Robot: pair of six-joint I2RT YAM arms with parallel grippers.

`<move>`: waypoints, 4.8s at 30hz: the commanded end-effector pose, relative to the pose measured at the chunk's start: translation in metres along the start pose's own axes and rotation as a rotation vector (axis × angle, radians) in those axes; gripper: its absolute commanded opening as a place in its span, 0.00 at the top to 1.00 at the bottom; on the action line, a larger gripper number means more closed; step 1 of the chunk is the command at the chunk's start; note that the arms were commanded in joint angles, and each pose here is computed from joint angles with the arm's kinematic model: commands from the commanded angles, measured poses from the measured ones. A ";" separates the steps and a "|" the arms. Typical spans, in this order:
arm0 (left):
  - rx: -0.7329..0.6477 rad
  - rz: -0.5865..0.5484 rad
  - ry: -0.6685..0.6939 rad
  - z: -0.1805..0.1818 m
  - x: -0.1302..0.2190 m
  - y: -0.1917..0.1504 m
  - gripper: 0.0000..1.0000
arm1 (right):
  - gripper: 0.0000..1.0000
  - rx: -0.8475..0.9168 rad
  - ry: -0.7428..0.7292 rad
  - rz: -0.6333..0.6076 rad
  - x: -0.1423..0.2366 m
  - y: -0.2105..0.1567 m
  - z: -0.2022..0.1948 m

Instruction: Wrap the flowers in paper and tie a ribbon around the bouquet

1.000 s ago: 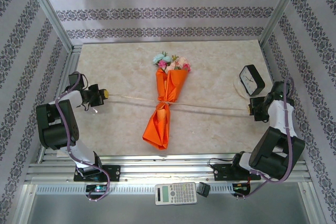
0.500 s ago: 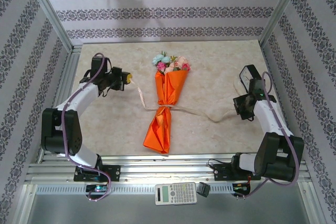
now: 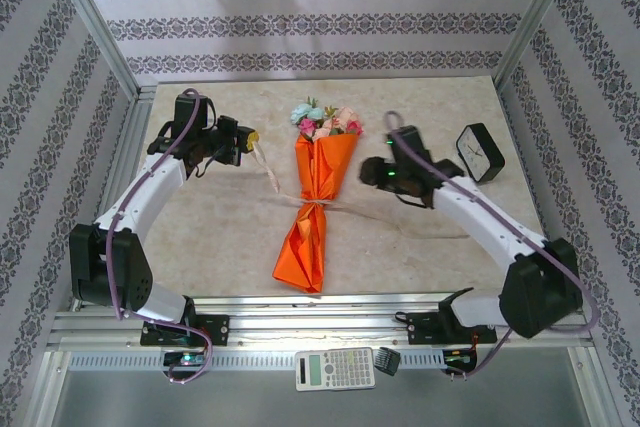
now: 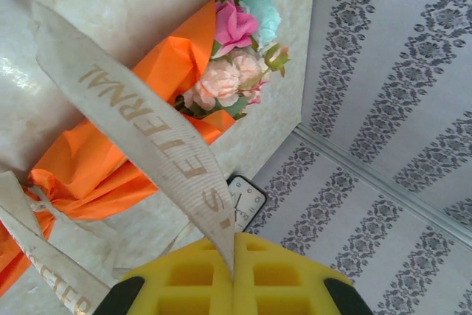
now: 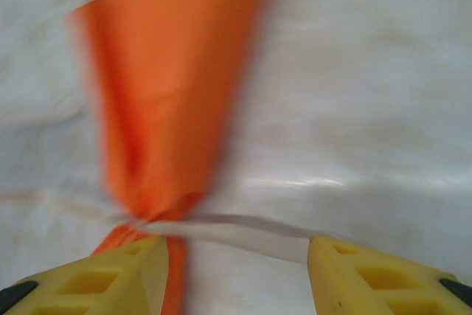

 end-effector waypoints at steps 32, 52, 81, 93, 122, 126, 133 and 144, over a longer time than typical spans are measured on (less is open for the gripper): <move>-0.102 -0.191 0.358 0.059 0.038 0.031 0.63 | 1.00 0.769 0.514 0.020 -0.094 -0.012 0.150; 0.028 -0.010 0.261 0.061 -0.008 -0.041 0.38 | 1.00 0.805 0.495 0.109 -0.103 -0.027 0.136; -0.117 0.081 0.246 0.061 -0.017 -0.047 1.00 | 0.54 0.055 -0.077 -0.066 -0.010 0.006 -0.014; -0.216 0.244 0.137 0.030 -0.044 -0.069 1.00 | 0.52 -0.827 -0.645 0.019 0.070 -0.046 -0.209; -0.612 0.283 0.609 0.066 -0.207 -0.070 1.00 | 0.52 -0.579 -0.727 0.163 0.043 0.011 -0.257; -0.563 0.224 0.590 0.063 -0.217 -0.048 1.00 | 0.51 -0.529 -0.677 0.219 0.033 0.021 -0.261; -0.532 0.247 0.514 0.050 -0.209 -0.052 1.00 | 0.51 -0.530 -0.648 0.323 0.014 0.017 -0.270; -0.497 0.300 0.370 0.027 -0.165 -0.076 1.00 | 0.50 -0.575 -0.695 0.387 0.014 -0.006 -0.291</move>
Point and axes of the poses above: each hand's point on the last joint's axis, 136 mm out from that joint toward the fingers, its own x axis back along the fingers, its own z axis along the line the jaws close on, y = z × x, the point moved 9 cm from there along x, back along the fingers
